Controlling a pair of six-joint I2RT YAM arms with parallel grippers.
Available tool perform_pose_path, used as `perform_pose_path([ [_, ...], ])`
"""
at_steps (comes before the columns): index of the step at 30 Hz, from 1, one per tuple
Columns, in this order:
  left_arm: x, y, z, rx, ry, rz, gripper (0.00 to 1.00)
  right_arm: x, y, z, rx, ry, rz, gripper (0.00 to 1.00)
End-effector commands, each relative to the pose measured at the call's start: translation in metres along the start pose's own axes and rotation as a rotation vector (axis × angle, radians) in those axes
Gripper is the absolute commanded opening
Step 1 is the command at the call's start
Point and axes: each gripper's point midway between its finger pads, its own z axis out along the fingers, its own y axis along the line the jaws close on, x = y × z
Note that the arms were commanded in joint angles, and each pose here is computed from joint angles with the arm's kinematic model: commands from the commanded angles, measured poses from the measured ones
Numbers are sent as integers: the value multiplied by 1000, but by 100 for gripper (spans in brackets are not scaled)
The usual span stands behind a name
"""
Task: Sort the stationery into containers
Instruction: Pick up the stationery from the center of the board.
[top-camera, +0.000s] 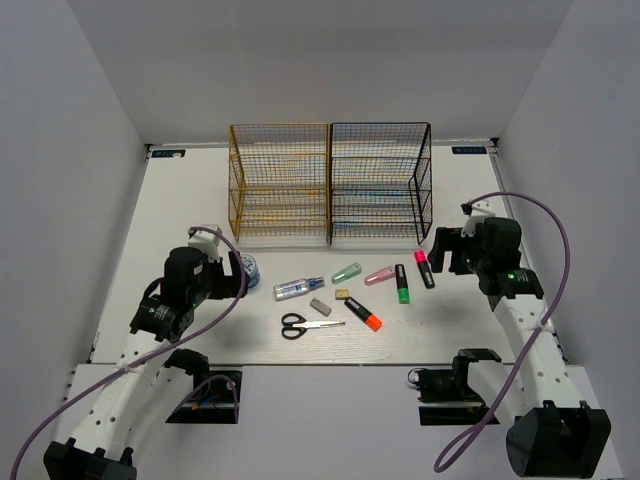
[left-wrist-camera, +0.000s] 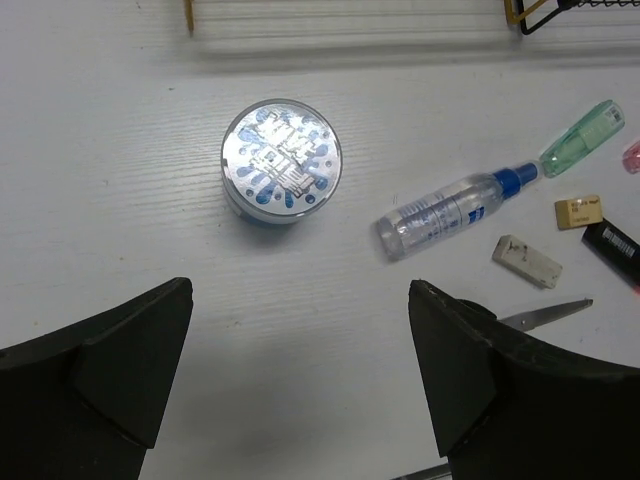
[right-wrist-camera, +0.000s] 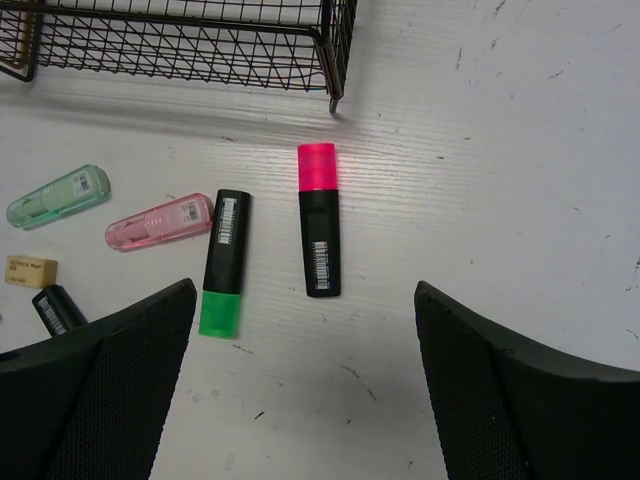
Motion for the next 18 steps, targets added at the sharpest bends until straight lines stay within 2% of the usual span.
perform_pose_path([
  [1,3,-6,1,38,11,8,100,-14,2,-4,-4,-33,-5,91],
  [10,3,-13,1,77,16,8,95,-7,7,-4,-62,-26,-109,91],
  [12,5,-19,2,109,24,16,73,0,6,-1,-71,-12,-170,91],
  [13,6,-20,2,118,28,19,59,4,8,-2,-109,-2,-266,91],
  [14,6,-25,3,151,36,23,22,6,15,-3,-154,5,-301,91],
  [15,10,-30,4,184,51,46,8,18,15,-4,-172,60,-317,91],
  [16,10,-33,5,199,59,56,0,8,14,-8,-163,57,-334,91],
  [18,20,-41,7,238,113,119,0,14,3,-11,-110,103,-345,91],
])
